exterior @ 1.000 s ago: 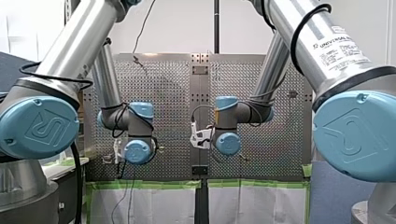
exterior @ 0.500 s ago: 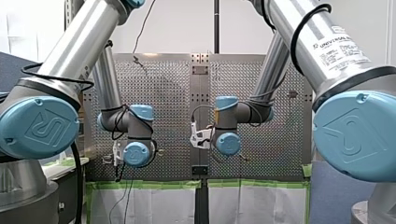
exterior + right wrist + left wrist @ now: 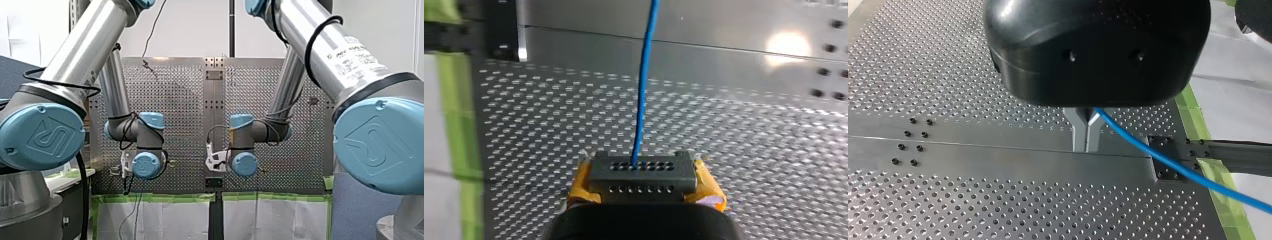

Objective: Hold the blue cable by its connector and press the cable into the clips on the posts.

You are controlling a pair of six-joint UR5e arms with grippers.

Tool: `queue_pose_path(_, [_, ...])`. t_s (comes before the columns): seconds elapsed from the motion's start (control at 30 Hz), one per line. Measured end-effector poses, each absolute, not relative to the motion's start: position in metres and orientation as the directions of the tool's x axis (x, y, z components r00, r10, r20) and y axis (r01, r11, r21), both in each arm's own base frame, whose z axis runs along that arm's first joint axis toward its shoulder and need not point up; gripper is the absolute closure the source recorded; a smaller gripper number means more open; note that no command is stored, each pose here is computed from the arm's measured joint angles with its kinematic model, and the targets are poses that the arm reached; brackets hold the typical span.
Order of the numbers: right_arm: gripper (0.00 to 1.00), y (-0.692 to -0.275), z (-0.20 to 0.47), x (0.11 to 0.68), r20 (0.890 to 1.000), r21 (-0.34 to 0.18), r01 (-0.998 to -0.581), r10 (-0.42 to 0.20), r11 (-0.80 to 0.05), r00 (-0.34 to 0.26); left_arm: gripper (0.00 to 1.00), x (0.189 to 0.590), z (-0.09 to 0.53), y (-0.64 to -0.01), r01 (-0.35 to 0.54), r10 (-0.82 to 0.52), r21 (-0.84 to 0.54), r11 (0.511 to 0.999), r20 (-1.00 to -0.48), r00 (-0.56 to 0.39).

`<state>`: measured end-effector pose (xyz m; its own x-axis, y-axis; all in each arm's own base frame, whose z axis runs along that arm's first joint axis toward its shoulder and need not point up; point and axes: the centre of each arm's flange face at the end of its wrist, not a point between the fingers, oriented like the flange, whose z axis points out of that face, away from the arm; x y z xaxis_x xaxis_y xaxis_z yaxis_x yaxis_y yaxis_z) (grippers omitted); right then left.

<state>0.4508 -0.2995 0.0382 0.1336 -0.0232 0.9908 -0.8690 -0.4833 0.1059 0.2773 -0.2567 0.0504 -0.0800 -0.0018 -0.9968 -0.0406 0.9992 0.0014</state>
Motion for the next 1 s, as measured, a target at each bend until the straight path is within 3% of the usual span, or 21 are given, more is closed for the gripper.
queue_pose_path(0.27, [1.00, -0.292, -0.001, 0.443, 0.980, 0.126, -0.863, -0.075, -0.489, 0.185, 1.00, 0.277, 0.050, -0.257, -0.041, -0.002, 0.001, 0.999, -0.997, -0.080])
queue_pose_path(0.5, [1.00, -0.295, -0.005, 0.443, 0.978, 0.128, -0.862, -0.082, -0.490, 0.192, 1.00, 0.280, 0.048, -0.265, -0.013, 0.007, 0.008, 1.000, -0.998, -0.070])
queue_pose_path(0.73, [1.00, -0.316, 0.032, 0.462, 0.991, 0.069, -0.873, -0.071, -0.483, 0.118, 1.00, 0.295, 0.057, -0.283, -0.007, 0.042, 0.042, 0.999, -0.998, -0.051])
queue_pose_path(1.0, [1.00, -0.338, 0.089, 0.488, 0.998, -0.027, -0.849, -0.056, -0.528, 0.003, 1.00, 0.313, 0.093, -0.286, -0.064, -0.031, -0.030, 0.998, -0.999, -0.016])
